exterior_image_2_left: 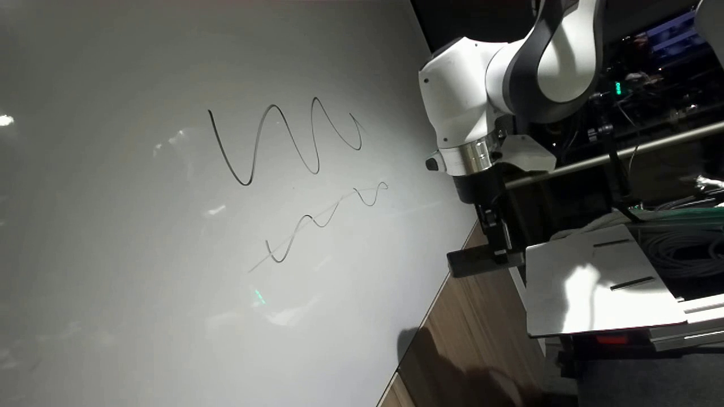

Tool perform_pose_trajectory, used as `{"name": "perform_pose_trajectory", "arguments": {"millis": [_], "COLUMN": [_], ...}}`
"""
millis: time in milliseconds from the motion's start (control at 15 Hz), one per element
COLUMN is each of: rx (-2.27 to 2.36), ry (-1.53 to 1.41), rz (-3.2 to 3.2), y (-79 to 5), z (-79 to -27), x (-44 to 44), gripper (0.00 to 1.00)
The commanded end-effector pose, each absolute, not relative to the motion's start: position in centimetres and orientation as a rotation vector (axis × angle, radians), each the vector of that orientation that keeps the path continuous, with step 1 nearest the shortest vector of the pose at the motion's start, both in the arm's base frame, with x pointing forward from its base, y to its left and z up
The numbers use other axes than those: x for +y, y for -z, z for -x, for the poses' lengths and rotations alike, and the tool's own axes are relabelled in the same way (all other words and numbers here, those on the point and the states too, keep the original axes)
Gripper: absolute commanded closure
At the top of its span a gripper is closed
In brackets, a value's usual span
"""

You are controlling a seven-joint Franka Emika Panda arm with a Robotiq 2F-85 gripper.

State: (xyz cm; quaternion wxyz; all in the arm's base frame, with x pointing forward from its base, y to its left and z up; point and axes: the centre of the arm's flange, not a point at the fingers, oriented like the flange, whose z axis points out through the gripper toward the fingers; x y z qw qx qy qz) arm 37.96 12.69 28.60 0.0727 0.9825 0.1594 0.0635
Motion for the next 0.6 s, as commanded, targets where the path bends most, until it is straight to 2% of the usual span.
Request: {"name": "perform_pose_trajectory", "arguments": {"millis": [0,533], "rx": [0.477,0.521], "ry": [-0.362,-0.72], "rz": [-2.918,-2.794], "y": [-33.2,-42.8], "z": [-35.5,-35.8], "x": [14.1,17.7], "gripper": [0.7,0.7]}}
